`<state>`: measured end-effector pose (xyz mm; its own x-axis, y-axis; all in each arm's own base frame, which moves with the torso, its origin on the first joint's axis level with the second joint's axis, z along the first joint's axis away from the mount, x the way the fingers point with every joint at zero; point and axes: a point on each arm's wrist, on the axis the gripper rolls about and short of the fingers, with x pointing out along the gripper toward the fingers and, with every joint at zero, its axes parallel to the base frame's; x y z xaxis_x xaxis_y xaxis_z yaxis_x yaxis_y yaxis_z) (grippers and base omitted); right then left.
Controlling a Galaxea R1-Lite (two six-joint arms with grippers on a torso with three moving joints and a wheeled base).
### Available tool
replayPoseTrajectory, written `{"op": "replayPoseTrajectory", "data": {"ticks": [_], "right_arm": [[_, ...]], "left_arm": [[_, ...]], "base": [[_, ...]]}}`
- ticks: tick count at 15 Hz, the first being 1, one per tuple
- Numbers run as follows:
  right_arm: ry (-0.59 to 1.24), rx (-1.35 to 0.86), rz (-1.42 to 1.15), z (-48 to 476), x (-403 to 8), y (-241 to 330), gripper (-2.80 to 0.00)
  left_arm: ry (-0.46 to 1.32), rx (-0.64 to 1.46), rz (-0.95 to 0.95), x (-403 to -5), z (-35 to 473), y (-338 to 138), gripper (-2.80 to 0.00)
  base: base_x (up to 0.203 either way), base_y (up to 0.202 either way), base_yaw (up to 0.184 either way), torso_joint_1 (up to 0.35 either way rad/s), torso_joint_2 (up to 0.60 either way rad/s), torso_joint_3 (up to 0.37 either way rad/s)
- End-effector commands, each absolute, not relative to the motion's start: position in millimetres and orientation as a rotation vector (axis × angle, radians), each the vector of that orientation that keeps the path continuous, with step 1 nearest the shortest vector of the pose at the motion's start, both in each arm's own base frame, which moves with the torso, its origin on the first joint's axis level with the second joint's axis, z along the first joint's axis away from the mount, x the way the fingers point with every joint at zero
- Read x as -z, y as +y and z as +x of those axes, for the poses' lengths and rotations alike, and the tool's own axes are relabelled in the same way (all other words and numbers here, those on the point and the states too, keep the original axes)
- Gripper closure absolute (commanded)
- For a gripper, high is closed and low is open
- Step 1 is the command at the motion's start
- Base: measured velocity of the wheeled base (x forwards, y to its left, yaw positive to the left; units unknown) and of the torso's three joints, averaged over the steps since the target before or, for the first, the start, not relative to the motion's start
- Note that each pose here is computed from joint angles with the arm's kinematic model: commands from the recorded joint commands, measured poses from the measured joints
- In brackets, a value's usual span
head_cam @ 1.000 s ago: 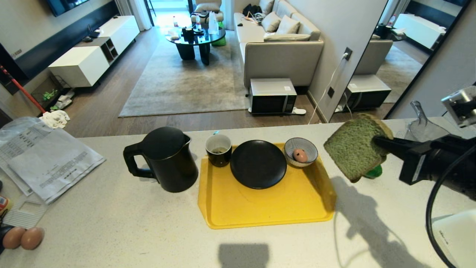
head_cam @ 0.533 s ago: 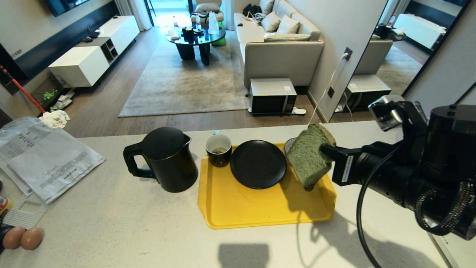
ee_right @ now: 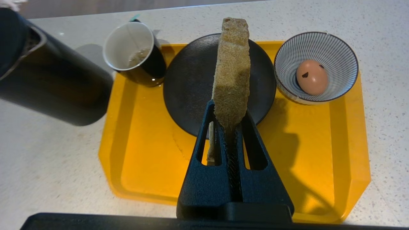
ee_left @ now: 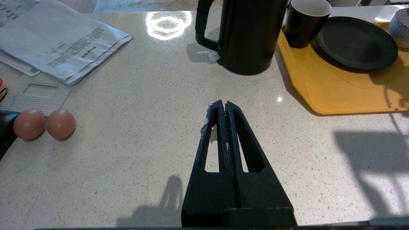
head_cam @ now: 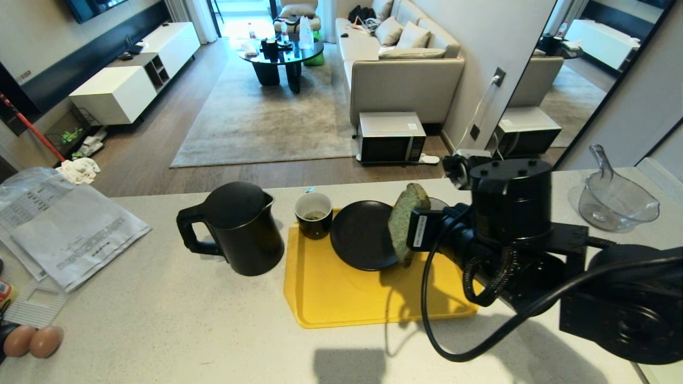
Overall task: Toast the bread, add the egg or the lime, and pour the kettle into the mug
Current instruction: Put the baked bread on a plate
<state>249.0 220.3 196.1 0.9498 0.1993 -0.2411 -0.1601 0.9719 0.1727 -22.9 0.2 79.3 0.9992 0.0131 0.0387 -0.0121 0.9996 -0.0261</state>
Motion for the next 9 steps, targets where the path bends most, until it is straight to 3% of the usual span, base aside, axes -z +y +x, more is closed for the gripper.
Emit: {"op": "replayPoseTrajectory", "data": {"ticks": [1, 9], "right_arm": [[0.297, -0.159, 0.112, 261.5, -170.5, 247.0, 0.00], [0.315, -0.183, 0.084, 274.2, -145.4, 288.3, 0.00]], "left_arm": [[-0.028, -0.013, -0.026, -75.5, -22.0, 0.2, 0.00], [-0.028, -0.013, -0.026, -75.5, -22.0, 0.2, 0.00]], "base": [[0.000, 0.000, 0.000, 0.000, 0.00, 0.000], [0.000, 0.000, 0.000, 0.000, 0.00, 0.000]]}}
